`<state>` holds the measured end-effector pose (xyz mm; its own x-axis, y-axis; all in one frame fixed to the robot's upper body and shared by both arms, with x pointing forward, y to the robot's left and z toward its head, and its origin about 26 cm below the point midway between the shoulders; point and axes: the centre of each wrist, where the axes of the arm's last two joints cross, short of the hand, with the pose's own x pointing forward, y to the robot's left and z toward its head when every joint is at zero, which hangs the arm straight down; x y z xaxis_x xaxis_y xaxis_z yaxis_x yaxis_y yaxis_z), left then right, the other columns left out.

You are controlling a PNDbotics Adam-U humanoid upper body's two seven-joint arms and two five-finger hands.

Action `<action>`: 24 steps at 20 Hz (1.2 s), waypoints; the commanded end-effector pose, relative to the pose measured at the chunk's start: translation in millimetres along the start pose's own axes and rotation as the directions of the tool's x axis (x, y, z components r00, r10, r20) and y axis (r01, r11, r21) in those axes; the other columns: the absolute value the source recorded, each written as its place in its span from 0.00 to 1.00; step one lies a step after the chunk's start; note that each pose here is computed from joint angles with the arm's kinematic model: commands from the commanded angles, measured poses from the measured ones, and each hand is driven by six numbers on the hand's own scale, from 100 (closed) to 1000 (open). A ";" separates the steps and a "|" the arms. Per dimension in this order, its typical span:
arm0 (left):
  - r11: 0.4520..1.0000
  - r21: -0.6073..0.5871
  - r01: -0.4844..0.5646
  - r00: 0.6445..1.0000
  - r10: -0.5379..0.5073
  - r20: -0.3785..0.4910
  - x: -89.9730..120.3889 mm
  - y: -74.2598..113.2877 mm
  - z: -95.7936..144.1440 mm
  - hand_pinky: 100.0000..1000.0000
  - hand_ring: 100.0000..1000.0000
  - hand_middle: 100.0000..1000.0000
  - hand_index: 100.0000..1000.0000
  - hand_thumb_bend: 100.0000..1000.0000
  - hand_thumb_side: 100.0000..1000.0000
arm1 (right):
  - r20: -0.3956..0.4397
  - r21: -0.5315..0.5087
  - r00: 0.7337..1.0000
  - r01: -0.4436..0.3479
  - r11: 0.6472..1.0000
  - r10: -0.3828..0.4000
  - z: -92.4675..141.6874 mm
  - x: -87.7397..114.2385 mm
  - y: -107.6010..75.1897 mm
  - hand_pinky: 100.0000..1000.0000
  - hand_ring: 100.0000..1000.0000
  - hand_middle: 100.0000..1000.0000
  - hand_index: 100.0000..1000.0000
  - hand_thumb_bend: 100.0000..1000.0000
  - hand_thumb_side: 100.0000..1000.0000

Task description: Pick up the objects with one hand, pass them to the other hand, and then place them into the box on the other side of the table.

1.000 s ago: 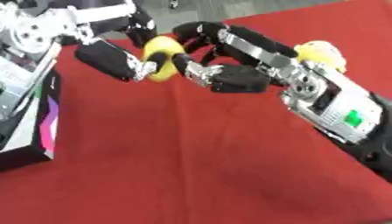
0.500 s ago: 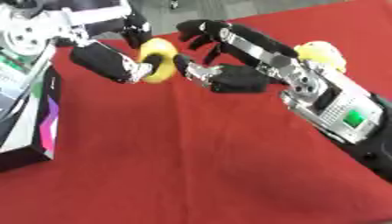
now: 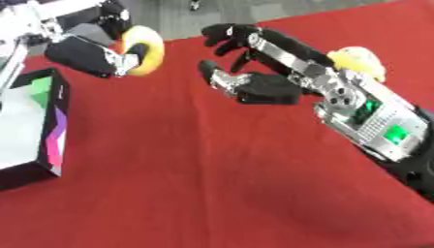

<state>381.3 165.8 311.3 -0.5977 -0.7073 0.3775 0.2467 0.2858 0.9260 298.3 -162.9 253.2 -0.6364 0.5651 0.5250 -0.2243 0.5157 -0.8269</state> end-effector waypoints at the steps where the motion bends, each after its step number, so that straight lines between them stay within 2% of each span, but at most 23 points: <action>1: 0.995 0.094 0.015 0.997 -0.008 -0.079 -19.5 21.3 15.0 0.72 0.62 0.37 0.32 0.00 0.09 | 0.008 -0.020 1.000 -0.028 0.999 0.028 3.3 2.5 -8.8 0.66 0.83 0.83 0.94 0.07 0.70; 10: 0.975 0.223 -0.001 0.958 0.065 -0.281 -78.0 33.3 40.7 0.72 0.62 0.37 0.32 0.00 0.09 | 0.001 -0.026 1.000 -0.028 0.999 0.029 5.0 -0.1 -8.6 0.66 0.83 0.84 0.94 0.05 0.70; 18: 0.954 0.298 -0.022 0.886 0.157 -0.437 -128.2 30.9 64.0 0.72 0.63 0.37 0.32 0.00 0.09 | -0.009 -0.041 1.000 -0.019 0.999 0.019 6.7 -2.3 -10.2 0.66 0.83 0.84 0.93 0.00 0.65; 24: 0.949 0.314 -0.006 0.829 0.180 -0.529 -155.6 23.4 74.9 0.72 0.63 0.38 0.32 0.00 0.09 | -0.016 -0.053 1.000 -0.007 0.999 0.006 7.7 -3.6 -11.3 0.66 0.83 0.84 0.93 0.00 0.61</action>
<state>426.3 314.4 258.0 -0.0698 -0.8626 0.5011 0.0596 0.4978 0.8652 299.4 -171.1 249.7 -0.6138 0.5742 0.5418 -0.2113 0.5418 -0.8135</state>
